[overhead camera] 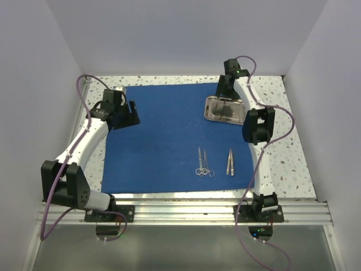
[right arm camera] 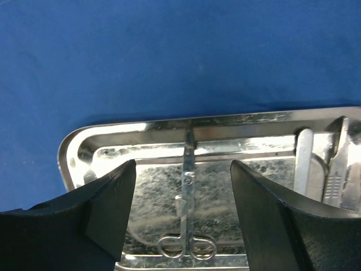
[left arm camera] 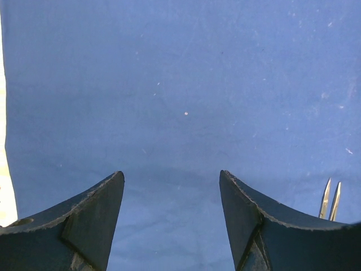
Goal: Open and lay out the surgical kit
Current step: Pick up the medical item from the container.
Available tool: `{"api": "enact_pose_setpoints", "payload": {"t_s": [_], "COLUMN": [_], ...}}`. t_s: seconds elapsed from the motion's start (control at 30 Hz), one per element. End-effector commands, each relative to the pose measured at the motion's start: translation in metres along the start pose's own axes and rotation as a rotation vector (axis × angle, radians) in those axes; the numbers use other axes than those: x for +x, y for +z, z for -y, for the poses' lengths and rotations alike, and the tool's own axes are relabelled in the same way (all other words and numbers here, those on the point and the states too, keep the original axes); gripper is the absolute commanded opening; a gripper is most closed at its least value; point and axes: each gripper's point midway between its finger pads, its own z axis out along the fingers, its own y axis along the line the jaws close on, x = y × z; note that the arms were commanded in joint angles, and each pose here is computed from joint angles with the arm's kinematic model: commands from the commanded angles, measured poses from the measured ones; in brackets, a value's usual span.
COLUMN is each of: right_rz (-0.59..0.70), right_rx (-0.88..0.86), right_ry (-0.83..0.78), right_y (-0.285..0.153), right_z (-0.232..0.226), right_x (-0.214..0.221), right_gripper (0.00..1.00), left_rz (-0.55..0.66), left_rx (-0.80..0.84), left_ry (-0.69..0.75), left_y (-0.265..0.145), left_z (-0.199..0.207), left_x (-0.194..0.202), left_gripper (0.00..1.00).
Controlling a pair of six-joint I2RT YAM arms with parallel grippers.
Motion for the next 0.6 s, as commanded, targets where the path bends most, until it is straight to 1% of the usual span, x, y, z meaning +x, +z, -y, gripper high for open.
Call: {"api": "enact_pose_setpoints", "payload": {"t_s": [0.0,0.23,0.27,0.37,0.47,0.5,0.53,0.57], "right_rz": [0.053,0.017,0.009,-0.014,-0.032,-0.037,-0.044,-0.059], "right_rx": [0.028,0.027,0.031,0.046,0.063,0.07,0.072,0.077], "right_ry": [-0.012,-0.012,-0.014,-0.013,-0.011,-0.011,-0.015,-0.018], "right_y": [-0.003,0.023,0.026,0.038,0.046,0.048,0.05,0.056], "right_z": [0.006,0.005,0.005,0.007,0.011,0.012,0.01,0.011], "right_x": [-0.016,-0.001,0.002,0.011,0.019,0.021,0.024,0.03], "right_gripper": [0.71,0.68,0.68,0.64,0.52,0.39,0.33,0.29], "left_rz": [0.006,-0.009,-0.008,-0.015,-0.024,-0.026,-0.026,-0.031], "left_rx": [-0.022,-0.03,-0.054,-0.056,-0.064,-0.066,-0.067,-0.072], "left_ry": [-0.021,-0.022,-0.019,-0.013,-0.005,-0.001,0.005,0.006], "left_y": [-0.007,0.002,0.004,0.009,0.012,0.013,0.014,0.015], "left_z": [-0.005,-0.005,-0.009,-0.009,-0.011,-0.012,-0.012,-0.013], "left_x": [0.003,0.001,0.0,0.0,0.001,0.002,0.001,0.001], "left_gripper": [0.72,0.72,0.72,0.72,0.72,0.72,0.72,0.72]}}
